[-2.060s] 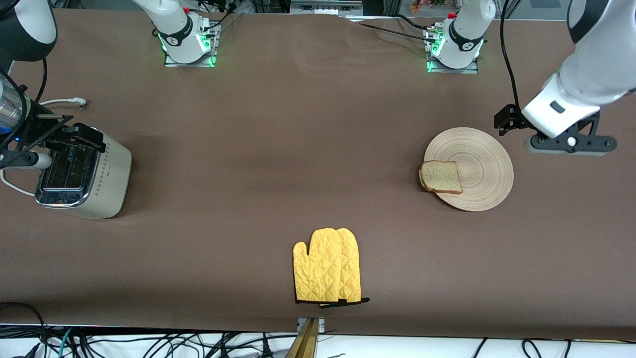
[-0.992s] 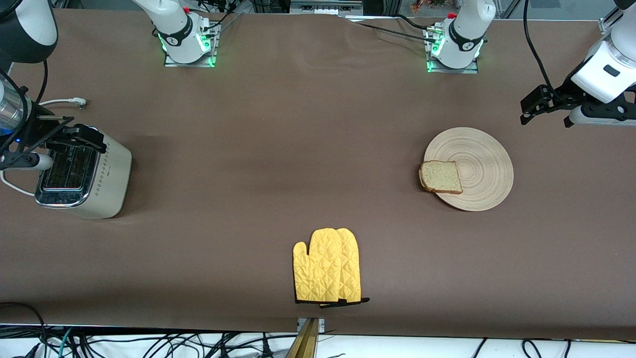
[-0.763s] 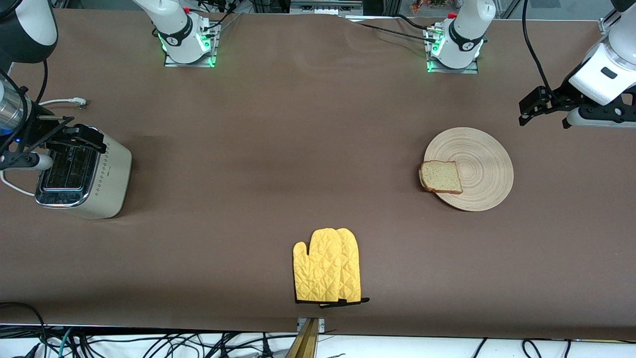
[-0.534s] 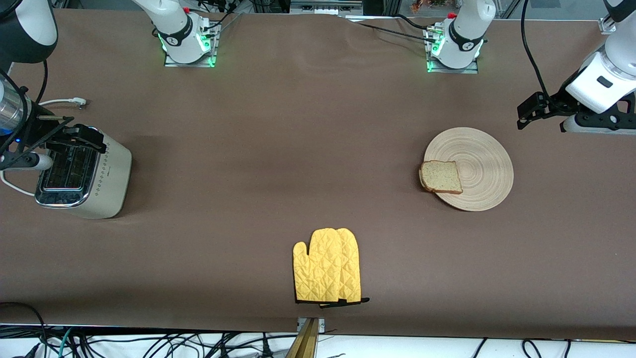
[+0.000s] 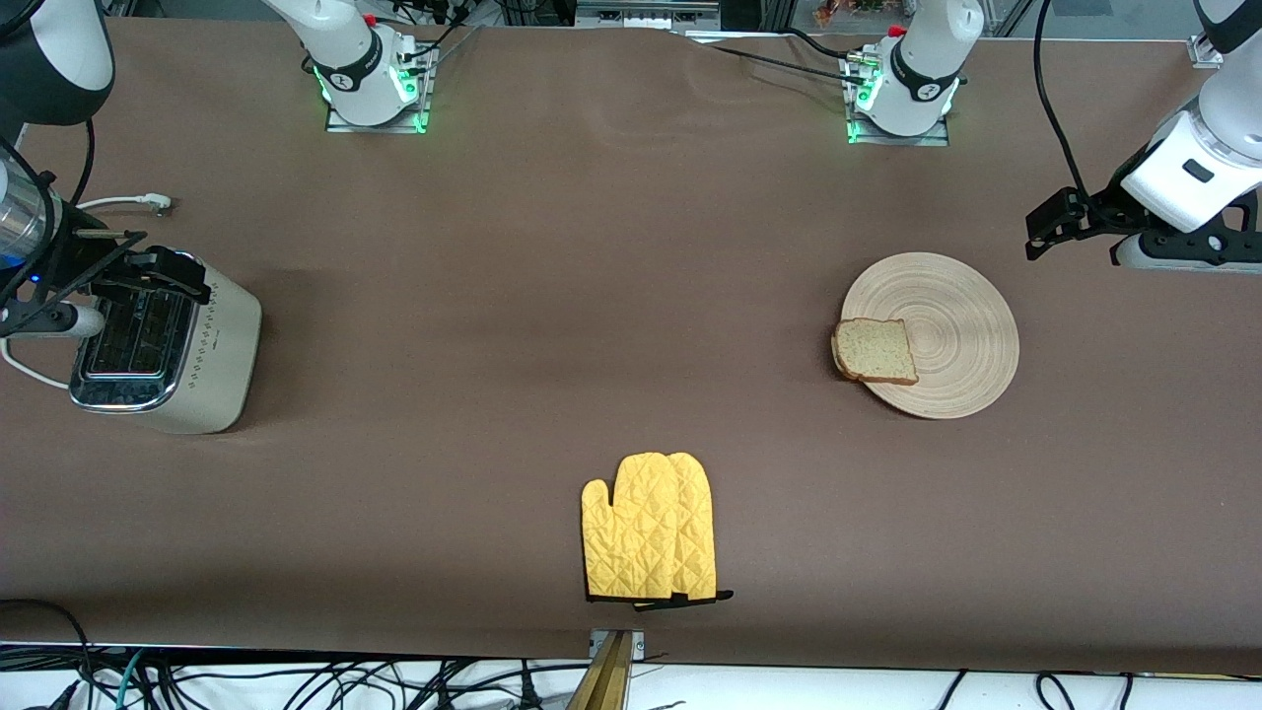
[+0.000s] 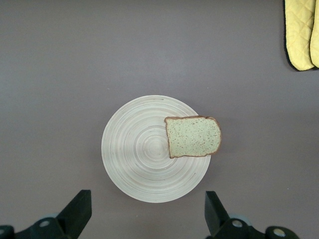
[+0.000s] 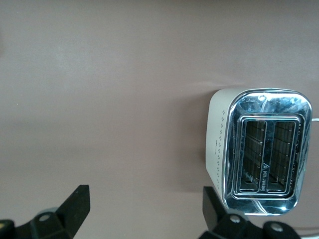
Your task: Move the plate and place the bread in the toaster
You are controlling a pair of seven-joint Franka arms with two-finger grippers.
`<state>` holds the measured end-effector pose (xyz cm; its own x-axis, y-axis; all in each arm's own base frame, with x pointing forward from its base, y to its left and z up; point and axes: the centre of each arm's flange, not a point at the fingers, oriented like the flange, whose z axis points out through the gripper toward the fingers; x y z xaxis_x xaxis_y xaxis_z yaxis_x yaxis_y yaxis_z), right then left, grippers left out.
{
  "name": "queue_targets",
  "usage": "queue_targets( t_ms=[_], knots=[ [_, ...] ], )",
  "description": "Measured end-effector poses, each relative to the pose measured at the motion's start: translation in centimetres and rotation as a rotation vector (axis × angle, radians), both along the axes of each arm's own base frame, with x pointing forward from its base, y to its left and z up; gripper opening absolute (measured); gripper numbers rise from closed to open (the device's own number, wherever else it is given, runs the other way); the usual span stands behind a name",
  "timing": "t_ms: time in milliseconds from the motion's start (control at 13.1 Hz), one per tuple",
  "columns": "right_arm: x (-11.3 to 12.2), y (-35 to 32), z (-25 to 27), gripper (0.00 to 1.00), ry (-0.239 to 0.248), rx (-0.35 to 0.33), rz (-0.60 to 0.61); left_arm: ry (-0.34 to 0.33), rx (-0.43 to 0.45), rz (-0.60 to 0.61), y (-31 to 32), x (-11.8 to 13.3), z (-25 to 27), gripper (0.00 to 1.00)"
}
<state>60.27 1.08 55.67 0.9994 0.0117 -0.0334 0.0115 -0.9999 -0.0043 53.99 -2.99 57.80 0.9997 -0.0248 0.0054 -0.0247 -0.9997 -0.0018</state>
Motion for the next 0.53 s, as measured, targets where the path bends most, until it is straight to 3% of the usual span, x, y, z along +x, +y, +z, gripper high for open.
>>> queue_targets(
  t_ms=[534],
  knots=[
    [0.00,-0.01,0.00,1.00,0.000,0.000,0.000,0.005,0.000,0.010,0.55,0.13,-0.25,1.00]
  ],
)
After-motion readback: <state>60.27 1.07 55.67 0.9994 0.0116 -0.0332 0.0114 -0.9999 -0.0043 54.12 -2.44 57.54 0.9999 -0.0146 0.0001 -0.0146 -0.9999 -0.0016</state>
